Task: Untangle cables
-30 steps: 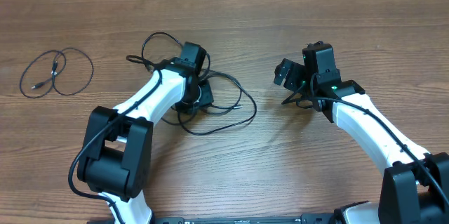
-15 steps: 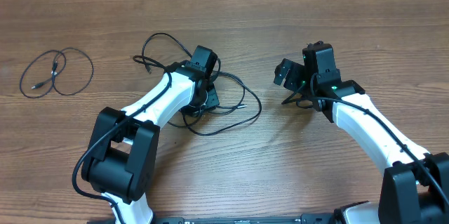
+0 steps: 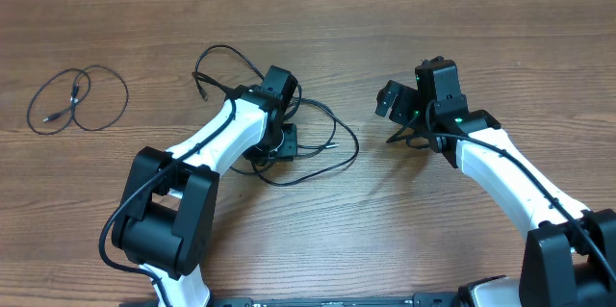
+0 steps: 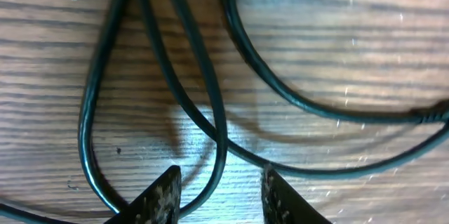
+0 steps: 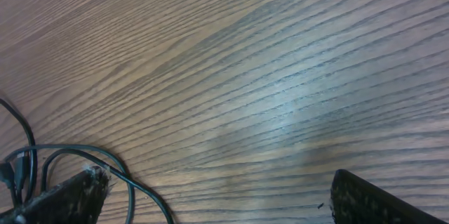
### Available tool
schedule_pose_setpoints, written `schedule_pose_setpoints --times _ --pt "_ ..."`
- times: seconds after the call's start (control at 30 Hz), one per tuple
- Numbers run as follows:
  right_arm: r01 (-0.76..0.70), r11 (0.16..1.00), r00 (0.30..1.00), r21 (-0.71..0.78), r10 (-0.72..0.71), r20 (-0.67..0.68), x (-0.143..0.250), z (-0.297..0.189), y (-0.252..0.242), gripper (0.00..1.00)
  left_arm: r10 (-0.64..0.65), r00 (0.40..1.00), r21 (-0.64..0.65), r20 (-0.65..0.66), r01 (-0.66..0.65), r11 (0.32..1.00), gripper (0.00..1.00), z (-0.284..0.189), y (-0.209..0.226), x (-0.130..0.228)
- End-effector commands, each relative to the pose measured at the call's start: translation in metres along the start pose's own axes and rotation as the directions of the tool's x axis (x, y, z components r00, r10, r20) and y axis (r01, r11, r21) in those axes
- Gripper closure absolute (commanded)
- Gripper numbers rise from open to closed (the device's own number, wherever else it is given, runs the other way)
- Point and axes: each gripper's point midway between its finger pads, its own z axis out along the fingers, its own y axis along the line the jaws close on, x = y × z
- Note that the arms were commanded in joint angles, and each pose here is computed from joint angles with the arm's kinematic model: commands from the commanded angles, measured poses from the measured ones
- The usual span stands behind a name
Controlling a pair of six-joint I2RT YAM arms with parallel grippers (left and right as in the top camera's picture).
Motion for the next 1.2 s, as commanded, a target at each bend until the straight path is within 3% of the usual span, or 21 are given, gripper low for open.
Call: schedule_pose_setpoints --times 0.0,0.2,0.37,0.57,0.7,0.8,0.93,1.07,1.17 --pt "0.0 1.0 1.0 0.002 0.0 0.011 -0.002 0.0 0.001 0.0 0.105 0.994 0.006 -0.026 -0.105 0.994 0.62 0.005 -0.002 0.007" --pt "0.0 1.0 1.0 0.002 0.0 0.011 -0.002 0.0 0.001 0.0 0.109 0.994 0.005 -0.007 -0.108 0.994 0.65 0.005 -0.003 0.003" --pt "0.0 1.0 1.0 0.002 0.0 0.011 -0.002 0.0 0.001 0.0 0.109 0.994 0.002 -0.004 -0.109 0.994 0.82 0.005 -0.002 0.002" --pt "0.0 1.0 1.0 0.002 0.0 0.011 -0.002 0.0 0.001 0.0 0.108 0.994 0.002 -0.004 -0.108 0.994 0.78 0.005 -0.002 0.002" --pt "0.0 1.0 1.0 0.002 0.0 0.011 -0.002 0.0 0.001 0.0 0.108 0.994 -0.016 -0.003 -0.108 0.994 0.85 0.005 0.001 0.002" --pt "0.0 1.0 1.0 0.002 0.0 0.011 -0.002 0.0 0.001 0.0 0.107 0.994 -0.061 -0.004 -0.107 0.992 0.86 0.005 0.009 0.002" --pt "0.0 1.0 1.0 0.002 0.0 0.011 -0.002 0.0 0.001 0.0 0.071 0.997 -0.17 -0.017 -0.073 0.983 0.96 0.002 0.032 0.006" --pt "0.0 1.0 1.0 0.002 0.0 0.011 -0.002 0.0 0.001 0.0 -0.055 0.998 -0.355 -0.006 0.05 0.934 0.96 -0.008 0.078 0.011" --pt "0.0 1.0 1.0 0.002 0.0 0.011 -0.002 0.0 0.001 0.0 -0.14 0.99 -0.415 -0.017 0.121 0.902 0.96 -0.017 0.105 0.016"
